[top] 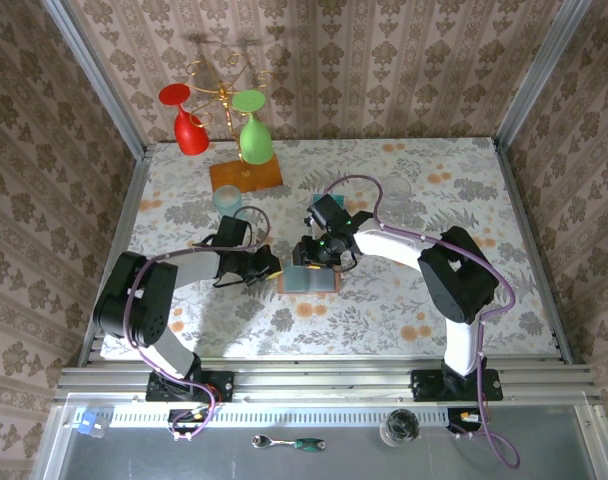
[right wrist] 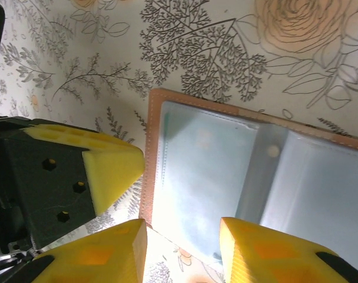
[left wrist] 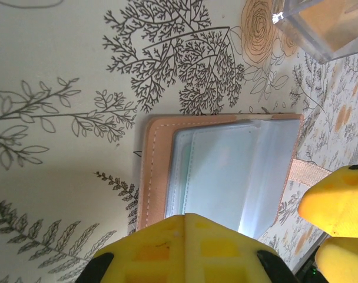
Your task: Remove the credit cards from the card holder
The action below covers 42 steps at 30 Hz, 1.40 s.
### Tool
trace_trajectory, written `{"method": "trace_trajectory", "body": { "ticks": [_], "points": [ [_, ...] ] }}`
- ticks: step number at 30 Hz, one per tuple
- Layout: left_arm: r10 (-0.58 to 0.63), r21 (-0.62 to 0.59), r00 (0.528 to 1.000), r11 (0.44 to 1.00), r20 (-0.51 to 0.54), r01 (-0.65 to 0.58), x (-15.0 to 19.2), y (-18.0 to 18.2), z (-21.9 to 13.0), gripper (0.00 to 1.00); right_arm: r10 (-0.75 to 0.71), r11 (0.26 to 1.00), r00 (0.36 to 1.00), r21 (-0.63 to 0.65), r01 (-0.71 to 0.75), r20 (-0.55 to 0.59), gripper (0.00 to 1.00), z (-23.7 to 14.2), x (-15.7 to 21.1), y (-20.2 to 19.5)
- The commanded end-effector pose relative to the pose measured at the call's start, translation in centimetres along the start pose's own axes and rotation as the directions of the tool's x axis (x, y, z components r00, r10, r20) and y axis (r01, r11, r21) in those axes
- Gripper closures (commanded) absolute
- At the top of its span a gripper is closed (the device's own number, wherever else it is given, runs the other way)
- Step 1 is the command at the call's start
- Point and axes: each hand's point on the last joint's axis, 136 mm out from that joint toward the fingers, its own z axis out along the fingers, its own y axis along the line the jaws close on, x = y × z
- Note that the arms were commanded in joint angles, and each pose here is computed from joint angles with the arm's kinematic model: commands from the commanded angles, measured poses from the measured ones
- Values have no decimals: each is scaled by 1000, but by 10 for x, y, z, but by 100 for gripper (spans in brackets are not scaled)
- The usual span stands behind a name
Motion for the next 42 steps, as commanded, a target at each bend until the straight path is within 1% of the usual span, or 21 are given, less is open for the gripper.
{"method": "trace_trajectory", "body": {
  "ticks": [1,8,10,14,26,35,42],
  "points": [
    [26,-34,1000,999,-9,-26,4,1,-4,100,20,999,1000,-33,-21,-22,62,1,7,6],
    [3,-16,999,1000,-48,-4,10,7,8,100,35,998,999,-49,-36,-37,62,6,10,9],
    [-6,-26,999,1000,-54,4,11,10,9,100,38,998,998,-47,-40,-41,62,9,11,8],
    [-8,-40,999,999,-53,5,12,13,9,100,46,997,997,-56,-49,-57,62,12,12,9],
    [-8,-32,998,999,-55,7,13,15,10,100,73,993,993,-83,-81,-92,62,26,13,12],
    [-15,-33,998,999,-60,13,14,18,9,100,104,992,989,-56,-110,-103,63,36,13,5],
    [-22,-39,998,999,-60,20,15,21,8,100,108,994,990,4,-108,-92,63,32,15,-6]
  ]
}}
